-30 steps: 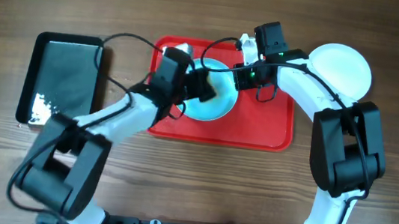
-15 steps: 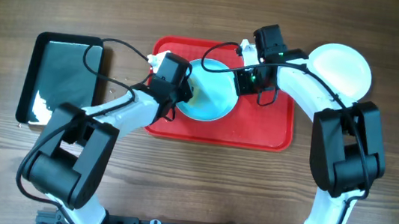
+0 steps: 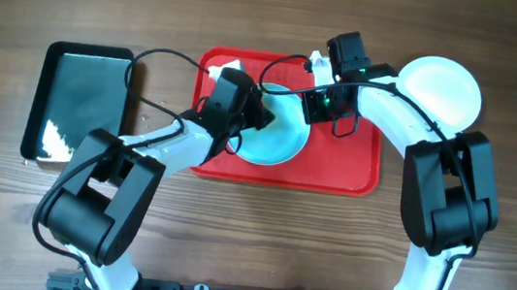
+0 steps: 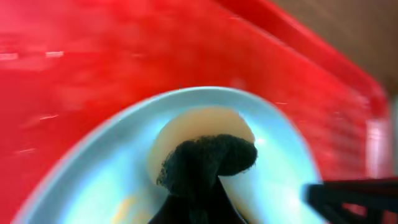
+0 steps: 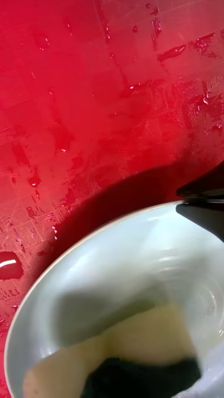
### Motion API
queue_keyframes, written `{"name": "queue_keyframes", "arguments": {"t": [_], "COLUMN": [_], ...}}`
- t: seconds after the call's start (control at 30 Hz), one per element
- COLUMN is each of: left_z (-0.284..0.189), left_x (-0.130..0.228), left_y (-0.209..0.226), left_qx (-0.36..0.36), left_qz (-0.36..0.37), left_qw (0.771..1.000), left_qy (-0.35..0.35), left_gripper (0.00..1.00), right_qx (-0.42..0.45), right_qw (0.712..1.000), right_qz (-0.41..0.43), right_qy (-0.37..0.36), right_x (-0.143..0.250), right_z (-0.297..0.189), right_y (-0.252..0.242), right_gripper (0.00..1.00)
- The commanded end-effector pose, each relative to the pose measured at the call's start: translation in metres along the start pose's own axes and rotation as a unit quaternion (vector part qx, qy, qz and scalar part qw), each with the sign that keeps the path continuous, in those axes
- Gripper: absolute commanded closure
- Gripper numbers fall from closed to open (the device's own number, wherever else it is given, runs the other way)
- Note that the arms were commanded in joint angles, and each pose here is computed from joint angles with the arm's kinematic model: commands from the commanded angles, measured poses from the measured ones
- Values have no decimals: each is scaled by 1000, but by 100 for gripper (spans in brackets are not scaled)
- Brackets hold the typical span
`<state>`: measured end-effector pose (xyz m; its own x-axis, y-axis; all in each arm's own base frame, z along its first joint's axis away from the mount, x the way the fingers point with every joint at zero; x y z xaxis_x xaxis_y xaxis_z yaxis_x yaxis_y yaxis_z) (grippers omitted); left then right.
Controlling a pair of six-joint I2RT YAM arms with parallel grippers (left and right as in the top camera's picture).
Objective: Clean dirty plates on tray and stack at the side
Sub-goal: 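Scrub the right blue plate with the sponge in the left gripper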
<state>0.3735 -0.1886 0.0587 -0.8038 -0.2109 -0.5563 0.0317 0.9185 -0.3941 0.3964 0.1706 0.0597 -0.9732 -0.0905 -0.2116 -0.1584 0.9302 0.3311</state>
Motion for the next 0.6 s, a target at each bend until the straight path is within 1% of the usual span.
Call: {"name": "queue_keyframes", "arguments": {"t": [0.0, 0.03, 0.1, 0.13, 0.17, 0.2, 0.23, 0.27, 0.33, 0.37, 0.43, 0.47, 0.57], "left_z": [-1, -5, -17, -30, -47, -55, -62, -69, -67, -54, -44, -36, -17], "left_x": [3, 1, -9, -23, -39, -47, -54, -61, -62, -48, -26, -14, 14], "left_y": [41, 54, 74, 82, 82, 78, 72, 59, 36, 6, -18, -23, -10], "left_qx": [-139, -190, -280, -337, -368, -364, -352, -313, -220, -89, 20, 36, 8], "left_qz": [16, 46, 95, 108, 101, 94, 88, 80, 78, 85, 93, 98, 101], "left_qw": [990, 980, 954, 930, 913, 913, 916, 929, 959, 987, 995, 995, 994], "left_qy": [-19, -27, -58, -98, -142, -159, -172, -180, -161, -105, -36, -11, 42], "left_gripper": [96, 96, 96, 96, 96, 96, 96, 96, 96, 96, 96, 96, 96], "right_qx": [12, 12, 14, 17, 17, 17, 17, 17, 17, 16, 15, 14, 14], "right_qw": [1000, 1000, 1000, 1000, 1000, 1000, 1000, 1000, 1000, 1000, 1000, 1000, 1000], "right_qz": [1, 1, -8, -8, -7, -7, -7, -7, -7, -8, -9, -10, -9], "right_qy": [11, 12, 14, 14, 16, 16, 16, 15, 15, 12, 6, 4, 5], "right_x": [5, 5, 6, 6, 7, 7, 6, 6, 6, 5, 3, 2, 2], "right_z": [9, 9, 9, 9, 9, 9, 9, 9, 9, 9, 9, 9, 9], "right_y": [-8, -8, -8, -9, -9, -9, -9, -9, -9, -9, -8, -8, -8], "right_gripper": [96, 96, 95, 96, 96, 96, 96, 96, 96, 96, 96, 96, 96]}}
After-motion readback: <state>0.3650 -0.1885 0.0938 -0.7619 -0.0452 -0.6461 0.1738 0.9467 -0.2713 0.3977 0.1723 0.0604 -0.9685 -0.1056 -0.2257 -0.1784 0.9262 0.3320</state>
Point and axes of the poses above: each gripper's point midway between its finger pads, its own z axis out along the fingers, its own y axis along the line the jaws close on, x = y × z, the point moved 5 cm from there along -z, back along the fingers, and after that the axes turned 12 degrees about z, right-handed, at the moved point
